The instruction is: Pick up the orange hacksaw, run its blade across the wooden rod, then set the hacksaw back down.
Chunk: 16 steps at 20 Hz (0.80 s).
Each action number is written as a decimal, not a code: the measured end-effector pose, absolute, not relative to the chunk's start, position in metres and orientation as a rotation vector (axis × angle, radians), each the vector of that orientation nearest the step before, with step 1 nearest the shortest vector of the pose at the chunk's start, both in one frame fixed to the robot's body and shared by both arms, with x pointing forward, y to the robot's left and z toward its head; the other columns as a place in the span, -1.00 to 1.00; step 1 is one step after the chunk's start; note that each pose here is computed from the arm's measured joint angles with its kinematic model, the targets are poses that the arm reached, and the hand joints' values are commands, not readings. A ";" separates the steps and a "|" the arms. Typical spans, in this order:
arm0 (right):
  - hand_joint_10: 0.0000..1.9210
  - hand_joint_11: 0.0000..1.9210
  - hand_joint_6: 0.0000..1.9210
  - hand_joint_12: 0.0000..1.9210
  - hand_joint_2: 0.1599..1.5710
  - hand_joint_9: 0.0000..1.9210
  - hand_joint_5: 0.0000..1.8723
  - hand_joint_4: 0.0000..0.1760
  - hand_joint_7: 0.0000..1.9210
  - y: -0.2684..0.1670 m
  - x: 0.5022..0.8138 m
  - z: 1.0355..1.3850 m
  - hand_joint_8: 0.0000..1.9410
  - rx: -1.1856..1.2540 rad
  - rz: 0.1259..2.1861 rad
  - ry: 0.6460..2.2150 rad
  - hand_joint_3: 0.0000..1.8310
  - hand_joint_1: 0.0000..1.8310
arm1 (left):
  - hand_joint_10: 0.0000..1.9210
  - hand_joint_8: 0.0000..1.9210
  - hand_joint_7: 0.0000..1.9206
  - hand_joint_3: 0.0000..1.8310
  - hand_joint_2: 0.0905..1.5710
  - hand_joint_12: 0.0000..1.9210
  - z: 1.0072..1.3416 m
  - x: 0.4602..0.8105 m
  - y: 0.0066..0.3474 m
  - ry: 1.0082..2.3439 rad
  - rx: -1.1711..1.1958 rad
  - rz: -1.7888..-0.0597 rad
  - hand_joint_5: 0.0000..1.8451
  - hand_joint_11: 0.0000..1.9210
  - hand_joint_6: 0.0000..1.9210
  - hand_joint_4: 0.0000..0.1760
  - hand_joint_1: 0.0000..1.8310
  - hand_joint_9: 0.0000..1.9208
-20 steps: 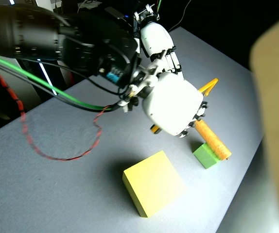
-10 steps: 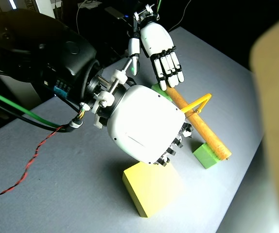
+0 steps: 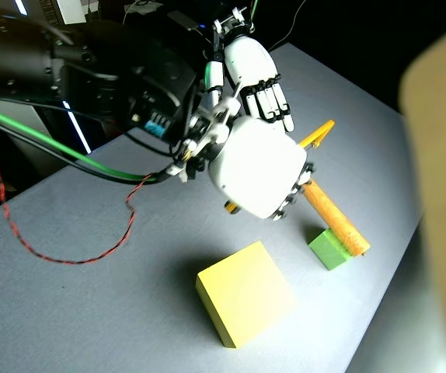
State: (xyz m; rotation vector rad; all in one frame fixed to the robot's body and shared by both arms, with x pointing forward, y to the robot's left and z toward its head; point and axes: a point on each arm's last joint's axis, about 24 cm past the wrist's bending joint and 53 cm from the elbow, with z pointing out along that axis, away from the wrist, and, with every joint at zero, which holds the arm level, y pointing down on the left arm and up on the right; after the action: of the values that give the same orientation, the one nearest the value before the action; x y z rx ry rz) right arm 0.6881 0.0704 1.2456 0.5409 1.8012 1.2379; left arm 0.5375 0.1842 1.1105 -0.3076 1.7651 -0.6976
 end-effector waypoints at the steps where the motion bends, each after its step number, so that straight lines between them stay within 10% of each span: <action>1: -1.00 0.12 -0.07 -0.18 0.29 0.41 0.07 -1.00 0.24 0.063 0.687 1.248 -0.29 0.544 1.244 1.798 -1.00 0.37 | -1.00 -0.99 -0.82 -1.00 0.69 -0.95 1.110 0.538 0.184 1.765 -0.308 -0.697 -0.76 -0.96 -0.99 -1.00 -1.00 -0.89; 15: -1.00 0.15 -0.10 -0.18 0.26 0.43 0.11 -1.00 0.29 -0.090 0.654 1.296 -0.40 0.684 1.180 1.621 -1.00 0.37 | -1.00 -1.00 -0.83 -1.00 0.68 -0.84 1.110 0.537 0.185 1.766 -0.309 -0.696 -0.81 -1.00 -1.00 -1.00 -1.00 -0.89; 16: -0.36 0.15 -0.13 -0.19 0.24 0.28 0.08 -1.00 0.25 -0.097 0.653 1.284 -0.43 0.695 1.152 1.642 -0.99 0.50 | -1.00 -1.00 -0.85 -1.00 0.68 -0.84 1.110 0.537 0.185 1.766 -0.312 -0.698 -0.82 -1.00 -1.00 -1.00 -1.00 -0.90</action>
State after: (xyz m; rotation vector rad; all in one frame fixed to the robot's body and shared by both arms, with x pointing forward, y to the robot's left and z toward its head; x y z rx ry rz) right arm 0.6527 -0.0966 1.2843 0.6954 1.6417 1.1523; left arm 0.5375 0.1847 1.1102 -0.3122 1.7655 -0.6984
